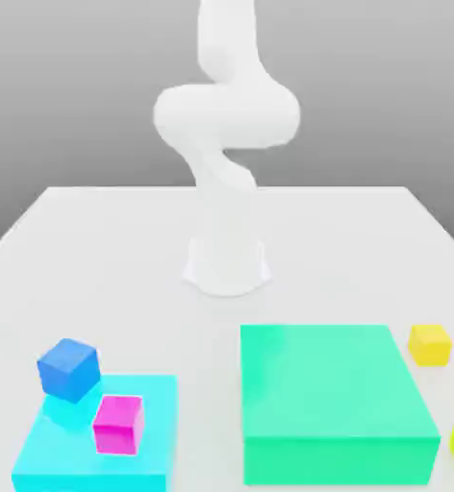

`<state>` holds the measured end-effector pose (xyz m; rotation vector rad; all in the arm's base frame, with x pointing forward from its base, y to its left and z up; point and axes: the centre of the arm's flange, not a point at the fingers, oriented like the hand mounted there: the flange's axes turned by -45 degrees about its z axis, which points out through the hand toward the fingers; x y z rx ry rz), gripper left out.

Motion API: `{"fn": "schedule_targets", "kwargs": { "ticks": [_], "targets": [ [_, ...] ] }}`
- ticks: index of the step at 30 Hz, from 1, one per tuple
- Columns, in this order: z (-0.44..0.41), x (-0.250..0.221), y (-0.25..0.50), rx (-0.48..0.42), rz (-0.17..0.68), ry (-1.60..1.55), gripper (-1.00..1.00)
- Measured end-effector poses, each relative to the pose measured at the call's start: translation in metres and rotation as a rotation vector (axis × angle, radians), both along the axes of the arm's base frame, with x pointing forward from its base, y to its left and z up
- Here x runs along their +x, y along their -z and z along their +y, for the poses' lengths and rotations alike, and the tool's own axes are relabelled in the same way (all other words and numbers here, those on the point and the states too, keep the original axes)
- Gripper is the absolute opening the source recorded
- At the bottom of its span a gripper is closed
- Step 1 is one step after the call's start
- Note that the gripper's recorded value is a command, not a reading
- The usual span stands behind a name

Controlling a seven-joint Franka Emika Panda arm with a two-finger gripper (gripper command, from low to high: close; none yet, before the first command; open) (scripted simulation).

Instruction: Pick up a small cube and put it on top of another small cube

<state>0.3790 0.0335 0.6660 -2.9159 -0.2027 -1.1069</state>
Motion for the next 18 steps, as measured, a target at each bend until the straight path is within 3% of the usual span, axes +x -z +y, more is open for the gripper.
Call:
{"fn": "schedule_targets", "kwargs": {
  "ticks": [4, 9, 18],
  "targets": [
    [0.065, 0.034, 0.080, -0.082, 0.113, -0.231, 0.00],
    [0.148, 0.039, 0.182, -0.190, 0.236, -0.517, 0.00],
    [0.268, -0.042, 0.365, -0.414, 0.427, -1.045, 0.00]
  ]
}}
